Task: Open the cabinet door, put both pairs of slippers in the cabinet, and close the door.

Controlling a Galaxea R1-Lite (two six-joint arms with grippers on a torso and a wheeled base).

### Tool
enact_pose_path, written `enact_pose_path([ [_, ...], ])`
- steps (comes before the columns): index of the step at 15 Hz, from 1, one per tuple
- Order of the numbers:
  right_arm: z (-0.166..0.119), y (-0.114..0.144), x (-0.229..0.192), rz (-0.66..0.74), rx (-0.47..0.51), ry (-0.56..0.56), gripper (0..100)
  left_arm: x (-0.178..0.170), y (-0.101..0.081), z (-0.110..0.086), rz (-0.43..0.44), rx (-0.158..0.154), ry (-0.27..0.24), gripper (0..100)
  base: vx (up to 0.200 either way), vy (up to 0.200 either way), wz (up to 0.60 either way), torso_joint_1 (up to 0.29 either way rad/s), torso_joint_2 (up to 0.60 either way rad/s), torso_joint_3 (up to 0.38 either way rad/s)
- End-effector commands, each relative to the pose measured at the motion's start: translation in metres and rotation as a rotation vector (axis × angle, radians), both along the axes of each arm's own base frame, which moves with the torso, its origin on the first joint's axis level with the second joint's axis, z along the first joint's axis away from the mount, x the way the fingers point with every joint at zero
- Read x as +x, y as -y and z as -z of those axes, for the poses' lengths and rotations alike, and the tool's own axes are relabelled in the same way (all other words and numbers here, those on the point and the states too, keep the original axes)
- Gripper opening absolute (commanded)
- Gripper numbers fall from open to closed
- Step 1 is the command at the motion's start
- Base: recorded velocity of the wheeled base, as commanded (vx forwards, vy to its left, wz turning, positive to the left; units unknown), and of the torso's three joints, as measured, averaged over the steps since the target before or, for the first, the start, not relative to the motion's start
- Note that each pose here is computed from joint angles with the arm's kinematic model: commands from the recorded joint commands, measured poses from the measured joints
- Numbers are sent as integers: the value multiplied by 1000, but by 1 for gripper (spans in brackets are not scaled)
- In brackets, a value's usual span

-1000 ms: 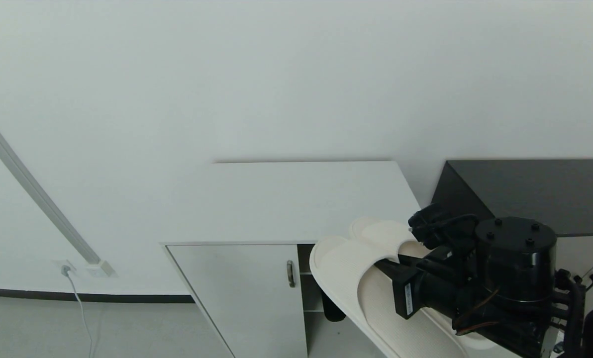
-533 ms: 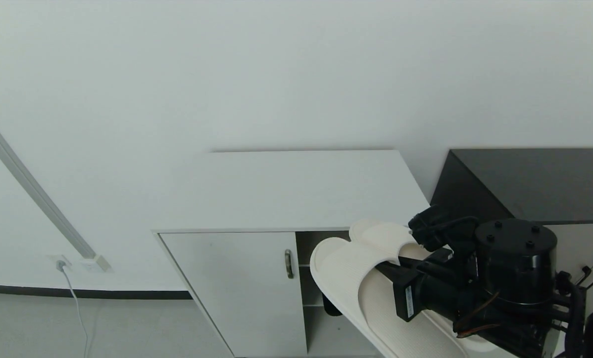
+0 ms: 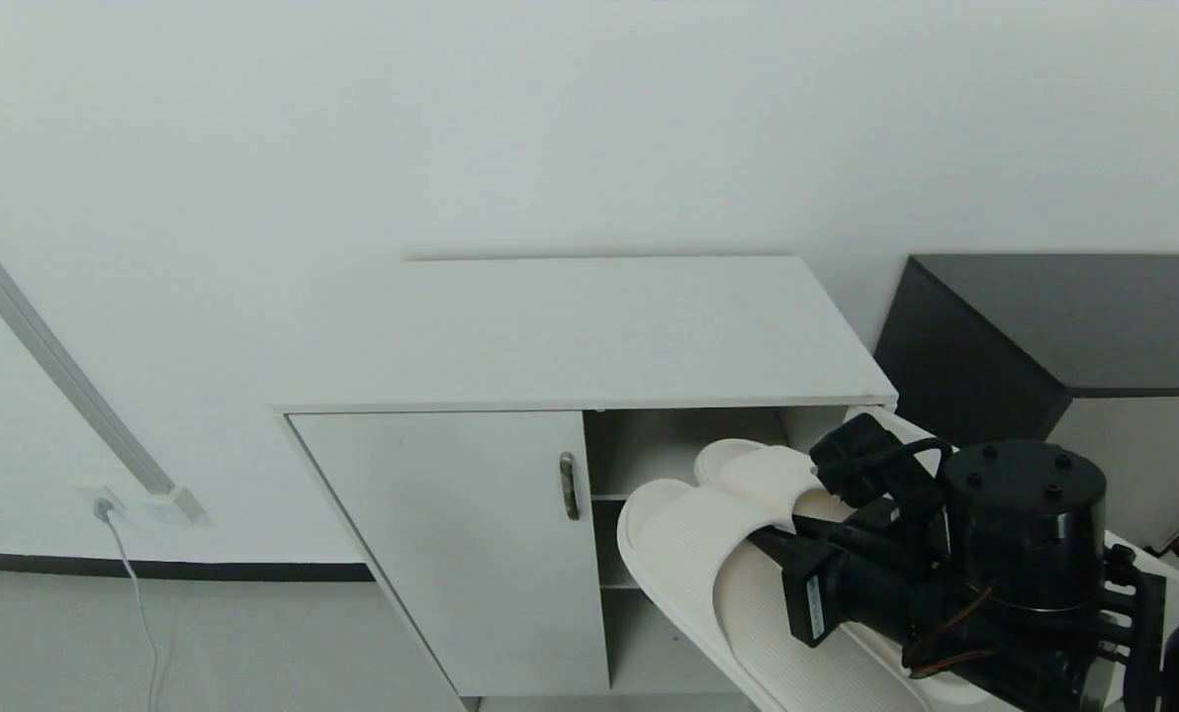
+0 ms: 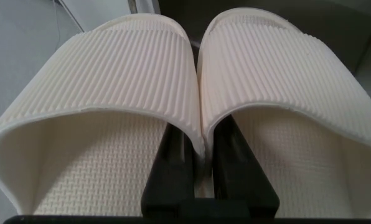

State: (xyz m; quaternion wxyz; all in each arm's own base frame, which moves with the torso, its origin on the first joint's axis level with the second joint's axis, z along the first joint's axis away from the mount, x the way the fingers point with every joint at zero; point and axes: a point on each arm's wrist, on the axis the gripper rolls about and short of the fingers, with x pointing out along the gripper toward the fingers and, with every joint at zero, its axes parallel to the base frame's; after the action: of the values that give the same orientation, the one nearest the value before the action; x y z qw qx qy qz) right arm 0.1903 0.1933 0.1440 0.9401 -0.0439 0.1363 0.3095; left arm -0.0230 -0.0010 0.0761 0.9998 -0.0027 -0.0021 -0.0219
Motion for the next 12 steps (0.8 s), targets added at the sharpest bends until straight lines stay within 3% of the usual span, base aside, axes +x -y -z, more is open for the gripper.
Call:
enact_pose_path([
  [1, 1, 0, 0, -1, -2, -2, 0, 0, 0, 0, -1, -1, -1, 0, 0, 0, 0, -217, 540, 320],
  [12, 2, 0, 0, -1, -4, -4, 0, 0, 0, 0, -1, -1, -1, 0, 0, 0, 0, -185, 508, 321],
])
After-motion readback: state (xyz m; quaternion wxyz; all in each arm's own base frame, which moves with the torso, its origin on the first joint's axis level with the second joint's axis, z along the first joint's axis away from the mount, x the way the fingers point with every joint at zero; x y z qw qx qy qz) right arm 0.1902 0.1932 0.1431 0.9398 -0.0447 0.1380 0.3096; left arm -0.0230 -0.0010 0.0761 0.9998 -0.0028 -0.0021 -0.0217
